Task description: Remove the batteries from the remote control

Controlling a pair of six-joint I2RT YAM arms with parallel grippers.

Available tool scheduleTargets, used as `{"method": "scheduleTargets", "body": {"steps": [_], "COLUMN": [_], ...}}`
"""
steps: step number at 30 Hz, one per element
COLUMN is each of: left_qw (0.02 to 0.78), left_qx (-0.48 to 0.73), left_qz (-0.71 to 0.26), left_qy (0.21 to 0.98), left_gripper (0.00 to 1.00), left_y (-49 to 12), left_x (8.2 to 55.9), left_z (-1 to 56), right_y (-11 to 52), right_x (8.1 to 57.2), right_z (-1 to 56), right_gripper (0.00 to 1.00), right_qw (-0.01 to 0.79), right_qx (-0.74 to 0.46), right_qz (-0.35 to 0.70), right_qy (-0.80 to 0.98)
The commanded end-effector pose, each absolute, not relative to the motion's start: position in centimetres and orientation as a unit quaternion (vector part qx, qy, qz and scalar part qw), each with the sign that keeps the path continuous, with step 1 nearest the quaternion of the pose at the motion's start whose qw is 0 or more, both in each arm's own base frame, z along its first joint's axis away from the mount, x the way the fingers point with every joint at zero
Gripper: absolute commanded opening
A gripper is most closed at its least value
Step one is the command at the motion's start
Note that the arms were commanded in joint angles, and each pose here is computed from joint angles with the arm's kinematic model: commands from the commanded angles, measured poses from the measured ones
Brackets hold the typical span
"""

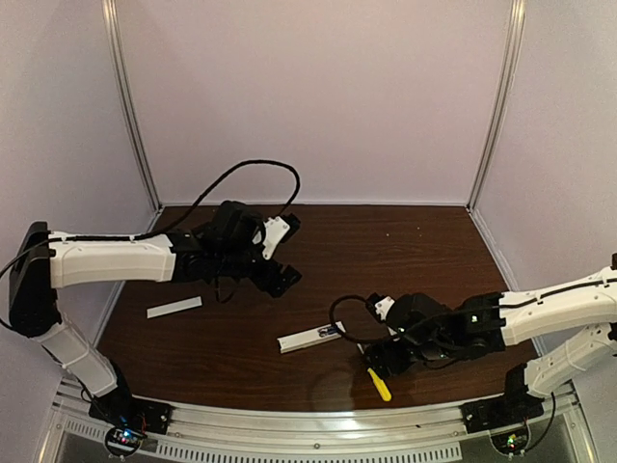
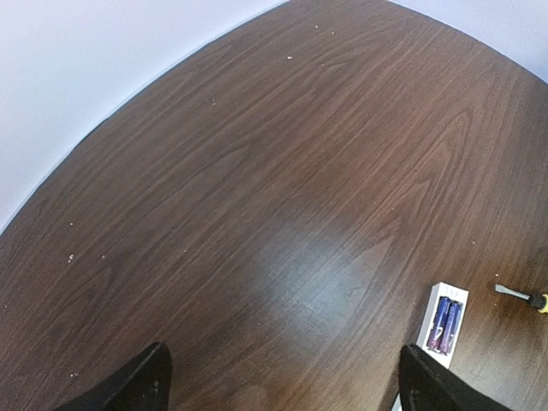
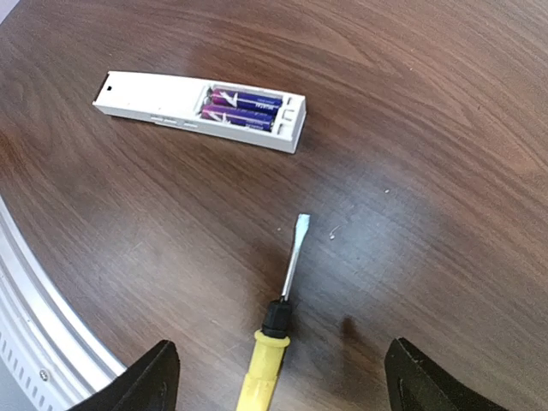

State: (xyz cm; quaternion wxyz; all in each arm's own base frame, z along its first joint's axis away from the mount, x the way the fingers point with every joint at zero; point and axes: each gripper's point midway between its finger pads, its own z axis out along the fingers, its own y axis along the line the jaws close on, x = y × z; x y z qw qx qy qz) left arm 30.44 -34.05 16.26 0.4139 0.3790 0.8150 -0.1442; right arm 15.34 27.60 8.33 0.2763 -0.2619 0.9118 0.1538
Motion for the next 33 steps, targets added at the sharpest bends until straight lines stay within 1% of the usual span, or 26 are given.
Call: {"method": "scheduleTargets", "body": {"steps": [1,12,30,32,33], "left_qw": [0.444,0.453,0.448,0.449,0.449], "left_qx": [0.348,0.336,0.334,0.333,0.332], "left_qz": [-0.146,-0.143,-0.148,-0.15,-0.15], "left_qy": [0.813,0.813,0.816,0.815,0.816], "left_gripper": [0.93,0.92,0.89,0.89,0.89], "left_y": [-33.4,-32.9,-32.5,-32.5,-32.5], "left_x": [31.1,31.2,30.7,30.6,30.6], "left_z": [17.6,18.1,17.9,18.0,18.0], "right_y": [26.9,27.4,26.2,26.4,26.5], "right_x": [14.2,11.4,10.4,10.4,10.5], "right_z": [6.6,3.3,0.3,0.4,0.6], "right_gripper": [0.82,0.71,0.37,0.31,0.29], "right_qw": [0.269,0.238,0.217,0.221,0.224], "right_qx": [-0.247,-0.267,-0.275,-0.275,-0.274], "right_qz": [0.125,0.091,0.053,0.055,0.058], "right_qy": [0.922,0.929,0.935,0.934,0.933]}}
